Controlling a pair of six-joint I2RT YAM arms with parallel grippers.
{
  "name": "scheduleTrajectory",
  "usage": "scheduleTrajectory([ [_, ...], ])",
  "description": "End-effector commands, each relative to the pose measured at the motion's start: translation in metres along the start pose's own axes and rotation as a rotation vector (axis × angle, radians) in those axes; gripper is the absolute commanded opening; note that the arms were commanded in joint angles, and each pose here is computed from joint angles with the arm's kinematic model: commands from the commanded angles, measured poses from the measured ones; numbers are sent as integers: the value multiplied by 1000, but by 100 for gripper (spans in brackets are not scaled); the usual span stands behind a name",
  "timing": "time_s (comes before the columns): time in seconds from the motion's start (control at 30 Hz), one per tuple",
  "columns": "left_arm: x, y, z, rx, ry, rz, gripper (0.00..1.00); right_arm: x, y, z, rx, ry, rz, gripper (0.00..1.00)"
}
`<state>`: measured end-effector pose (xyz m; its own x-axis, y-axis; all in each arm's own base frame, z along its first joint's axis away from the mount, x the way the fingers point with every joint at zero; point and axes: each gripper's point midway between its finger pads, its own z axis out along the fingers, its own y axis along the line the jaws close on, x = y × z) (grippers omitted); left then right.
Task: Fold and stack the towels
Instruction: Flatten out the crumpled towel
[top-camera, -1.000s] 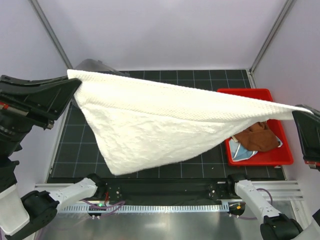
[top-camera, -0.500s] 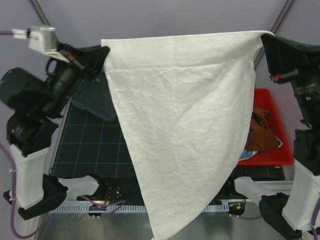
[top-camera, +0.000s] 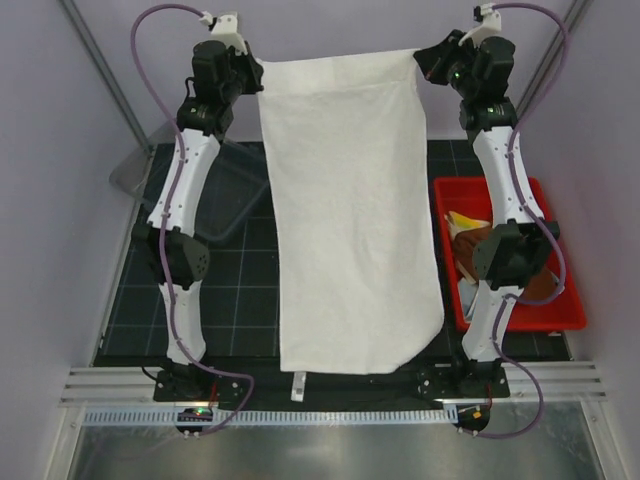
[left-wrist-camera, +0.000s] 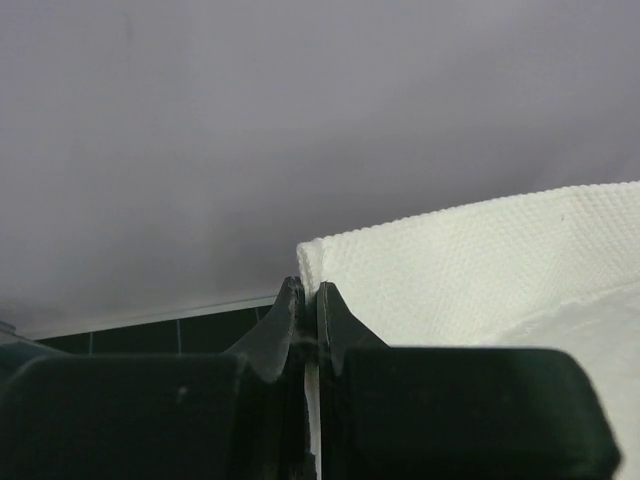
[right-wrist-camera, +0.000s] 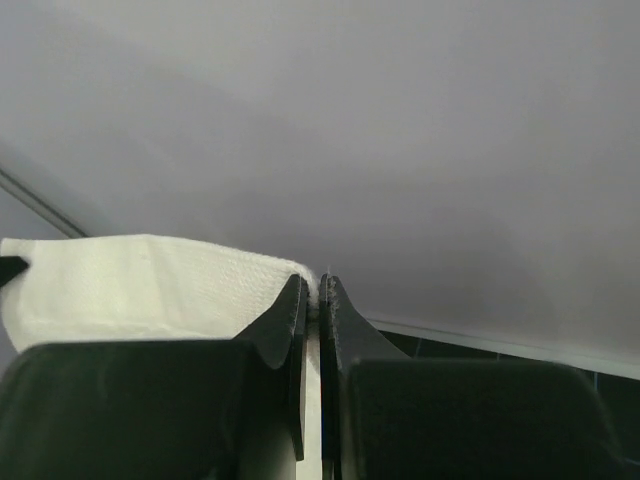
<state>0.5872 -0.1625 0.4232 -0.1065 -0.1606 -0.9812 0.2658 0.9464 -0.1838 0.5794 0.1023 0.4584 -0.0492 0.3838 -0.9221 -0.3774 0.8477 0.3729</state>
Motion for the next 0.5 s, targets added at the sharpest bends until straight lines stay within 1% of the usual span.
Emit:
scheduleTrajectory([
  [0.0,-97,-25,-21,139,-293,-5,0,-79,27,-9,-143,-227,-72,1],
  [0.03,-83,-22,-9,148,-272,-5,0,-71,24,-3,-162,-229,-70,1],
  [0.13,-64,-21,2,167,-240,-2,0,-41,16,10,-211,-193,-52,1],
  [0.17,-46,-21,8,178,-205,-4,0,-30,12,15,-228,-188,-51,1],
  [0.23,-44,-20,9,176,-213,1,0,-17,14,19,-277,-167,-49,1],
  [0.33,-27,-17,13,176,-183,14,0,5,7,25,-292,-131,-38,1],
  [0.4,-18,-14,14,168,-163,23,0,11,7,22,-303,-124,-54,1],
  [0.47,-9,-11,13,161,-141,32,0,24,1,22,-282,-73,-74,1],
])
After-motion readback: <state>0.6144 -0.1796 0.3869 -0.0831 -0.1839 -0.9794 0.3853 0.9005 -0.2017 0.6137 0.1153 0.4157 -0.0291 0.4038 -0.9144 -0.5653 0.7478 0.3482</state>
